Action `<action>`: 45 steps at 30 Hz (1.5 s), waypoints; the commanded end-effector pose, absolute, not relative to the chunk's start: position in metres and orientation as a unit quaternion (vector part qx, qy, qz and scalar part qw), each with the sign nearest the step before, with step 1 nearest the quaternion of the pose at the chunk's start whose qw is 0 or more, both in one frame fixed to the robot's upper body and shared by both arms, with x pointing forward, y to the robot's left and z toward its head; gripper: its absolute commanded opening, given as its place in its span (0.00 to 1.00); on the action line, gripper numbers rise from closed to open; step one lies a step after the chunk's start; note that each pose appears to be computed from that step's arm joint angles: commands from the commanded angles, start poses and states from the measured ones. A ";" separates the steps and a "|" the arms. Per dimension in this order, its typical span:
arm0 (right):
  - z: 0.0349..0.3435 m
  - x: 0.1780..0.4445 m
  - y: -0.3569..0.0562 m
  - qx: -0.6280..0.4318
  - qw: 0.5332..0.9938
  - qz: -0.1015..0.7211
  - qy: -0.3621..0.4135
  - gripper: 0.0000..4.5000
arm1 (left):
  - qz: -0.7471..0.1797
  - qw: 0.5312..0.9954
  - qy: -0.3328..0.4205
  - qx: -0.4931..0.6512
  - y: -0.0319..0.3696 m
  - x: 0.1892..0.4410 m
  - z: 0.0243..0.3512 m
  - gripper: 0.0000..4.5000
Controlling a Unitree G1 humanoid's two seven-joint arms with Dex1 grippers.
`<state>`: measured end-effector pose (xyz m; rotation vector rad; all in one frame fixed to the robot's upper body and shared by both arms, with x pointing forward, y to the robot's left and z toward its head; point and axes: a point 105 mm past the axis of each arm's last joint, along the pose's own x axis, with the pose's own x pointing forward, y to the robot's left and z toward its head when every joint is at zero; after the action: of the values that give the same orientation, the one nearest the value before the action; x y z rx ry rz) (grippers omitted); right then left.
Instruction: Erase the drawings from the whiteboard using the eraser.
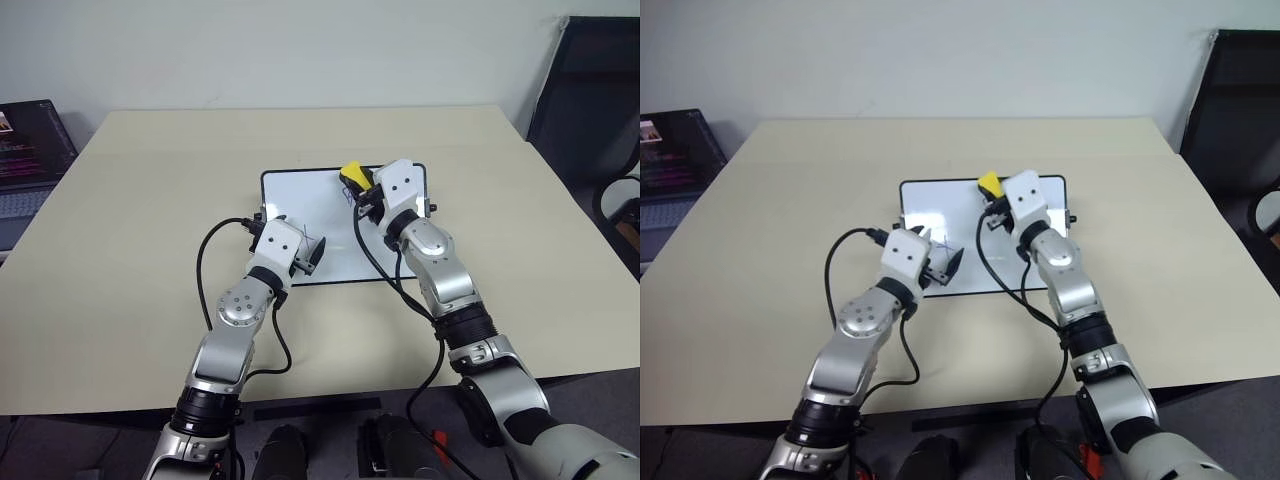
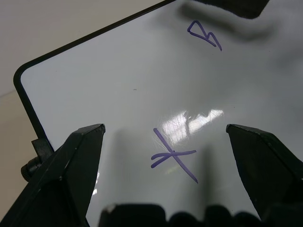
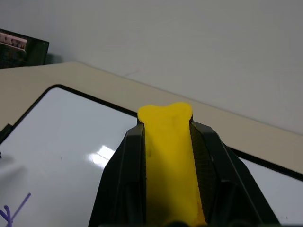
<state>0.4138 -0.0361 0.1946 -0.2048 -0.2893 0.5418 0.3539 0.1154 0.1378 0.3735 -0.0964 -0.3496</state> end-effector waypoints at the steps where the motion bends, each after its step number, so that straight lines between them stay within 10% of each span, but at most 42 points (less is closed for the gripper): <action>1: 0.210 0.413 -0.037 -0.106 0.944 0.262 -0.172 0.22 | -0.165 0.965 -0.081 0.189 0.116 0.354 0.155 1.00; 45: 0.157 0.404 -0.047 -0.170 0.947 0.264 -0.071 0.22 | -0.161 0.966 -0.073 0.190 0.118 0.351 0.153 1.00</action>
<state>0.4017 -0.0355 0.1625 -0.3426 -0.1819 0.5756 0.3521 0.1204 0.1331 0.3831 -0.0778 -0.3384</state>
